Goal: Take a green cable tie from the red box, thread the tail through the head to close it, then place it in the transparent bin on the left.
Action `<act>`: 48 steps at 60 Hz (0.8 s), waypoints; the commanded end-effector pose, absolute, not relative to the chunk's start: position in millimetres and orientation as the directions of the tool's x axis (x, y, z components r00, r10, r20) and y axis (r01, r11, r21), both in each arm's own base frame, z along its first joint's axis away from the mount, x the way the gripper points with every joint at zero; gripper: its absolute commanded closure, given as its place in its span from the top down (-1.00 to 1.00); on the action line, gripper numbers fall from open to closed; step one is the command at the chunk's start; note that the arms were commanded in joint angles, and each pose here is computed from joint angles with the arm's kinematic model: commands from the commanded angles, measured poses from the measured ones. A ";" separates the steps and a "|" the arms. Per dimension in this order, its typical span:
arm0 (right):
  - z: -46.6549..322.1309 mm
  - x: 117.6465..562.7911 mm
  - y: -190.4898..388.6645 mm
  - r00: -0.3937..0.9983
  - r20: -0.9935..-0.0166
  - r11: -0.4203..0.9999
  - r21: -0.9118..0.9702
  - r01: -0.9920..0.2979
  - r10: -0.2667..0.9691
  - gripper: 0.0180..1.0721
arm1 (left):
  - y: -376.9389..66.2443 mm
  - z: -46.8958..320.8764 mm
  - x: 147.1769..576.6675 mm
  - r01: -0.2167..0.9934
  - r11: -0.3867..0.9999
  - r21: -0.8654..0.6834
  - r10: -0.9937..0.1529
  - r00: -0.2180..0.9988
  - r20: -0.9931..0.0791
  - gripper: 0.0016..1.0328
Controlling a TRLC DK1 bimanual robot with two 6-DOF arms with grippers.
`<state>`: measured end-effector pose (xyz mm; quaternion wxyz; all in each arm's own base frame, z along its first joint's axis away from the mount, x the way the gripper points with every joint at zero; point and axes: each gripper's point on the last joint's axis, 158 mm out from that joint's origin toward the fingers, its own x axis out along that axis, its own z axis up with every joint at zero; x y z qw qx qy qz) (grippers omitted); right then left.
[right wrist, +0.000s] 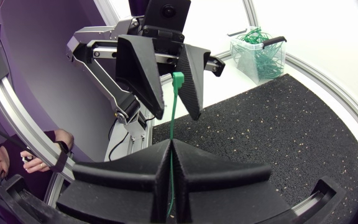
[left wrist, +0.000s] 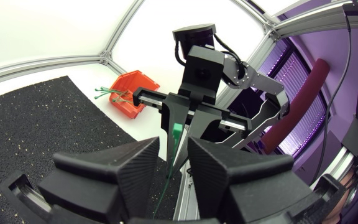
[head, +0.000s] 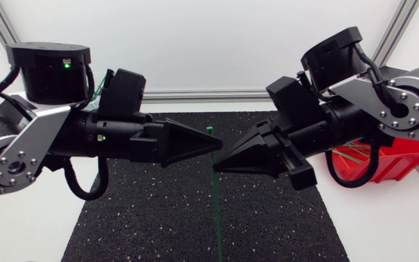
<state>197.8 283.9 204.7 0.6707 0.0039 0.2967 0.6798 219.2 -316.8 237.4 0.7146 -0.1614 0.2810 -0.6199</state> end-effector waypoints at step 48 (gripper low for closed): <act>237.3 222.9 281.5 -0.142 -0.306 0.061 0.568 -0.821 0.941 -0.89 | -313.0 270.1 244.1 0.765 0.149 -0.626 -0.989 0.114 -0.097 0.18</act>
